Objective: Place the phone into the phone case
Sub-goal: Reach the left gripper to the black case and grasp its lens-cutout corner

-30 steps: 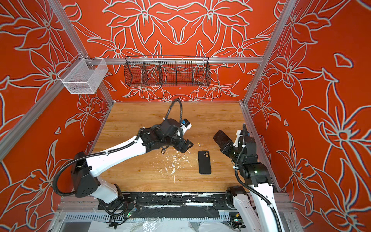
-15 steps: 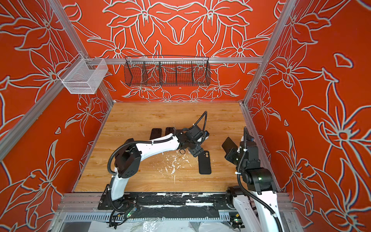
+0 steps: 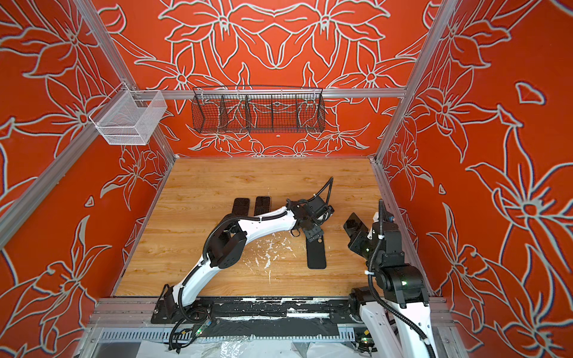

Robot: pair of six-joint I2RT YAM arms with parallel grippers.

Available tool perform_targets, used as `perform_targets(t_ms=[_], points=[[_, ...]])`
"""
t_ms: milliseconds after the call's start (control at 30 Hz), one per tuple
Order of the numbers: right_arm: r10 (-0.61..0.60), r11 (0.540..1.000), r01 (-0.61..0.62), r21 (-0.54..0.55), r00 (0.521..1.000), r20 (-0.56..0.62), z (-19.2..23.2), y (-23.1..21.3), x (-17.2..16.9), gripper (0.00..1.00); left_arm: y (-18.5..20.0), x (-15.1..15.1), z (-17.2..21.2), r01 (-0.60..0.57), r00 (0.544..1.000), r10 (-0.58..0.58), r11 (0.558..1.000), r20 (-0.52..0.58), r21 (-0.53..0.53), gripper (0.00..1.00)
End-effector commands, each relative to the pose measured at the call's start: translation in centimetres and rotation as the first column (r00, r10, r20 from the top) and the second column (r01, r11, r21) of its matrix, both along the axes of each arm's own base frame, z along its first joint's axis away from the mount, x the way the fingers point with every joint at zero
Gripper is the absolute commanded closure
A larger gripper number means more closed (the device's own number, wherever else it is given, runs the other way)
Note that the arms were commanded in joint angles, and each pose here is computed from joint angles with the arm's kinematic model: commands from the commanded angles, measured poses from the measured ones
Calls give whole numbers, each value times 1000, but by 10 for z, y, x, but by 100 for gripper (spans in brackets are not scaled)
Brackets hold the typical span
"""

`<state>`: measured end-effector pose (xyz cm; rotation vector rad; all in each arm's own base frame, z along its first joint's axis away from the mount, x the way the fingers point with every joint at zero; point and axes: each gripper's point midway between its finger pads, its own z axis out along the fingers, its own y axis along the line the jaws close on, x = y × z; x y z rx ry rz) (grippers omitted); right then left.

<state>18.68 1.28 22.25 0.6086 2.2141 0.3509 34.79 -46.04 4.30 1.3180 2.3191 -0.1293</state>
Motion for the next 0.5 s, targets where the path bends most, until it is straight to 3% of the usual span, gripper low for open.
perform_targets(t_ms=[0,233,467], points=[[3,1000,-2,-16,998,58,16,-2,2,100,6,-10,-24,25,999,-22,997,-43,70,23],[2,1000,0,-30,998,55,15,-4,1,100,9,-19,-41,45,994,-36,995,-99,90,55],[-5,999,8,-39,998,57,14,-6,-1,100,18,-27,-51,41,991,-26,993,-131,113,78]])
